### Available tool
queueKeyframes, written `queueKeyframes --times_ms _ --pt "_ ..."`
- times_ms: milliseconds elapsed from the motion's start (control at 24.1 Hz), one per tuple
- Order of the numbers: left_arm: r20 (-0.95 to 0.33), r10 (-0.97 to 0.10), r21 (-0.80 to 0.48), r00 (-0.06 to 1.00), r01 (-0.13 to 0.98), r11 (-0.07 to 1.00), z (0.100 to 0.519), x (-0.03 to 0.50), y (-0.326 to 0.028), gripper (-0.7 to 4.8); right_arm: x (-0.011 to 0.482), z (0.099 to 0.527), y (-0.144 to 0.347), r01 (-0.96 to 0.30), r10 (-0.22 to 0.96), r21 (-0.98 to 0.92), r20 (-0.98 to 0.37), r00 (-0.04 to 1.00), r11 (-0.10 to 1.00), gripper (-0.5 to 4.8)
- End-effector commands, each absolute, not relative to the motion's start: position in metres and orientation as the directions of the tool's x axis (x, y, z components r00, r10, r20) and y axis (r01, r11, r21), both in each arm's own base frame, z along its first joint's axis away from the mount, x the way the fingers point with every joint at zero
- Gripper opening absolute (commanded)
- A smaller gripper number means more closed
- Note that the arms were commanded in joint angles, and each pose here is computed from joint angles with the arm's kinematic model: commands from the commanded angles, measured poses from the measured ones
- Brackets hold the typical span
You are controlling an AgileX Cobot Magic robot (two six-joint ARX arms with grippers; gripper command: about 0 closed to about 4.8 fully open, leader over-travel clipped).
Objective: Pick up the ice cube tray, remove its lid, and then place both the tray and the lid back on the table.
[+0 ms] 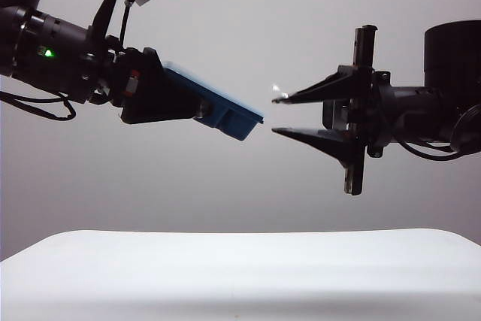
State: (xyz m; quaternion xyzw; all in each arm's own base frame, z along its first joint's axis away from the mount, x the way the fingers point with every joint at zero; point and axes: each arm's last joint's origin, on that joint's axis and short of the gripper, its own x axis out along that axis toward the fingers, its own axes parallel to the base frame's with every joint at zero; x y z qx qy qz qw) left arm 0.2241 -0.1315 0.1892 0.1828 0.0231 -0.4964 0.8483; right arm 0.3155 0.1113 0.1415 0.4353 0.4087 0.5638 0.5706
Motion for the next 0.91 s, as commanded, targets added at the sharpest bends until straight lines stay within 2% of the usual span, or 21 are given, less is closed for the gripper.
queueKeyframes --times_ms 42,166,208,291,415,540,623,914 --pt "-0.199 -0.835 0.306 0.512 0.842 0.444 0.1922 0.2249 -0.1318 2.67 0.3138 0.1440 0.1150 -0.295 0.999 0.955 0.029 0.016 -0.023 1.43" --pt "-0.198 -0.836 0.306 0.512 0.842 0.444 0.1921 0.2251 -0.1318 2.67 0.3121 0.1441 0.1199 -0.291 1.000 0.956 0.029 0.005 -0.027 1.31" --pt "-0.201 -0.835 0.305 0.512 0.843 0.443 0.1913 0.2254 -0.1320 2.67 0.3109 0.1439 0.1230 -0.290 1.000 0.956 0.029 -0.005 -0.029 1.03" --pt "-0.205 -0.835 0.302 0.510 0.845 0.442 0.1903 0.2256 -0.1321 2.67 0.3110 0.1440 0.1230 -0.291 1.000 0.956 0.029 -0.003 -0.029 1.02" --pt "-0.210 -0.836 0.298 0.508 0.847 0.440 0.1887 0.2260 -0.1324 2.67 0.3110 0.1439 0.1231 -0.292 1.000 0.956 0.030 -0.002 -0.029 0.47" --pt "-0.211 -0.836 0.296 0.507 0.848 0.439 0.1882 0.2261 -0.1325 2.67 0.3108 0.1444 0.1231 -0.298 1.000 0.954 0.031 -0.005 -0.031 0.30" --pt "-0.211 -0.836 0.297 0.507 0.848 0.440 0.1883 0.2262 -0.1325 2.67 0.3108 0.1444 0.1231 -0.299 1.000 0.954 0.031 -0.006 -0.031 -0.05" --pt "-0.208 -0.849 0.292 0.486 0.859 0.421 0.1883 0.2255 -0.1329 2.67 0.3110 0.1445 0.1231 -0.307 1.000 0.951 0.032 -0.003 -0.031 -0.04"
